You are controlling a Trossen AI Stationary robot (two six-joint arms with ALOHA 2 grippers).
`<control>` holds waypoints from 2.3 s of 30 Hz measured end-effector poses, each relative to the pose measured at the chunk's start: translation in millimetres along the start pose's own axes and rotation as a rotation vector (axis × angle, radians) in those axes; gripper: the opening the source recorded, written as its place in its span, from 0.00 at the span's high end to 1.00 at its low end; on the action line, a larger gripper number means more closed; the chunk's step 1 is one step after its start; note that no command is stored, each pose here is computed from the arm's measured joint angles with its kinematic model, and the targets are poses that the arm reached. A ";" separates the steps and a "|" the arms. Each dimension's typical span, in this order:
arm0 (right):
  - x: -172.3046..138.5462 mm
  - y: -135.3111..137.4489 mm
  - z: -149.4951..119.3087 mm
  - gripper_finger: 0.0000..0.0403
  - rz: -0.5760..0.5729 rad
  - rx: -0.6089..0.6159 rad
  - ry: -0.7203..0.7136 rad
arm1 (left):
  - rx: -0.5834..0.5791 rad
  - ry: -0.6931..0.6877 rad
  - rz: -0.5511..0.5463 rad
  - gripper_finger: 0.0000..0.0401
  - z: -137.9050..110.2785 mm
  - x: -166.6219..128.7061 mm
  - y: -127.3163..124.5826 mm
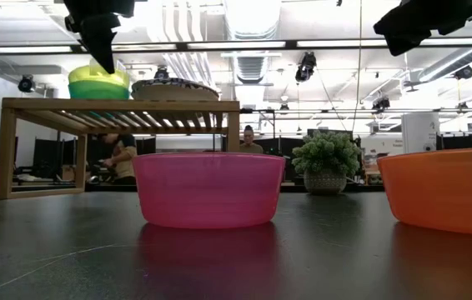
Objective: Place and stack bowls onto a shelf
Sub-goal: Stack the green bowl on top of the blue bowl, then stack the white bowl on top of the other white patterned bowls
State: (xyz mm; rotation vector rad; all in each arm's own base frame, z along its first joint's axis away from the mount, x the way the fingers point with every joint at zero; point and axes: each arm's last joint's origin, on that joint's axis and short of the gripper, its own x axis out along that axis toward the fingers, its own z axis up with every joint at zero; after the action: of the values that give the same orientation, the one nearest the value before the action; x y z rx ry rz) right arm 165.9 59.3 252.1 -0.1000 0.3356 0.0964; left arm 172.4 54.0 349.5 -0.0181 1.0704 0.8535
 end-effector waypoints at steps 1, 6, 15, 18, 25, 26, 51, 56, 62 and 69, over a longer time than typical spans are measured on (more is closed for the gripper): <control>0.0 0.0 0.0 0.97 0.000 0.000 0.000 | 0.000 0.000 0.000 0.88 0.0 0.0 0.0; 0.0 0.0 0.0 0.97 0.000 0.000 0.000 | -0.045 -0.001 -0.001 0.79 0.1 0.0 0.0; 0.0 0.0 0.2 0.97 0.001 0.043 -0.002 | -0.098 -0.013 -0.015 0.76 -1.6 -3.5 -0.6; 0.5 0.6 0.1 0.97 0.003 0.132 -0.004 | -0.128 -0.042 -0.049 0.76 -4.7 -10.9 -6.0; 15.8 6.9 -3.3 0.97 0.019 0.382 -0.033 | -0.130 -0.324 -0.214 0.76 -6.0 -39.7 -49.2; 19.9 8.2 -4.0 0.97 0.018 0.416 -0.031 | -0.103 -0.385 -0.233 0.76 -6.9 -44.0 -58.3; 77.2 29.6 20.7 0.97 -0.287 0.729 0.824 | 0.218 -0.612 -0.186 0.76 -41.6 -29.4 -147.6; 71.3 18.2 38.3 0.97 -0.431 0.660 0.893 | 0.189 -0.575 -0.171 0.76 -45.7 -26.3 -144.7; 68.7 2.6 43.5 0.97 -0.513 0.700 0.881 | 0.178 -0.556 -0.177 0.76 -49.8 -26.3 -144.6; 66.1 -18.9 29.1 0.88 -0.605 0.806 0.937 | 0.193 -0.611 -0.177 0.76 -67.0 -40.8 -149.1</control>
State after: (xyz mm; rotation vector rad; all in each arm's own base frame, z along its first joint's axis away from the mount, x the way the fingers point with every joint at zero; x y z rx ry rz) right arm 239.5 49.0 258.9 0.5746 1.2337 -0.7099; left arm 205.6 -100.2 290.6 0.2894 0.5593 0.5369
